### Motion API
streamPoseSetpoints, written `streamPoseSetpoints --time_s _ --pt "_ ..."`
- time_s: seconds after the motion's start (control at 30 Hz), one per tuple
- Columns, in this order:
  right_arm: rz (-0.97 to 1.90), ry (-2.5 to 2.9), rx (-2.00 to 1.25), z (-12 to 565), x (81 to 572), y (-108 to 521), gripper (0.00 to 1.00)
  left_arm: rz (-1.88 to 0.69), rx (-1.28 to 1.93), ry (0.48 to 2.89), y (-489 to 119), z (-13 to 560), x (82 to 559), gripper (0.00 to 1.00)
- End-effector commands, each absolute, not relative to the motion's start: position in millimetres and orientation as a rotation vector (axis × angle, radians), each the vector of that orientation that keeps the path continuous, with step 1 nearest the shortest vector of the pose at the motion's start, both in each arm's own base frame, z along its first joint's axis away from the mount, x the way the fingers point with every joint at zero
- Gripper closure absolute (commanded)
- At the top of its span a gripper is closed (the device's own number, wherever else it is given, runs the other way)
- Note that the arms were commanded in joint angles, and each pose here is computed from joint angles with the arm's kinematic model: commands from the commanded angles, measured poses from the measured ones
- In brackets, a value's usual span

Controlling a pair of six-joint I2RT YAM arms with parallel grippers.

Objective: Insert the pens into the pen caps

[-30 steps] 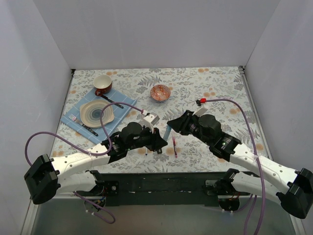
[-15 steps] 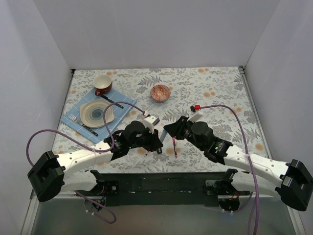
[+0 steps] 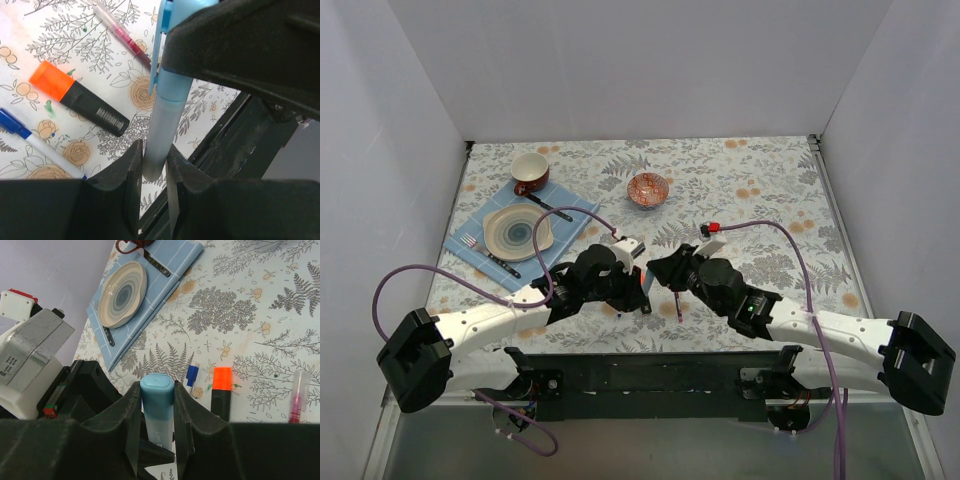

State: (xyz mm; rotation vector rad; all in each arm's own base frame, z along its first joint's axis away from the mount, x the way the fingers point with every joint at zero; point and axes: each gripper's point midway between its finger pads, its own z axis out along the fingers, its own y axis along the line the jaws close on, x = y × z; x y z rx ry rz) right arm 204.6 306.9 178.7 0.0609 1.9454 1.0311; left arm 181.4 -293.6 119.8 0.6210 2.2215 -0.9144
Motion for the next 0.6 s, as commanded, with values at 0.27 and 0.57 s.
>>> streamPoseSetpoints --time_s 0.27,0.57 --pt "1.150 2.408 -0.383 96 75 331 0.99 -0.896 0.157 1.654 -280 295 300 1.00" --pt "1.200 2.437 -0.424 94 57 343 0.99 -0.832 0.112 1.616 -267 312 314 1.00"
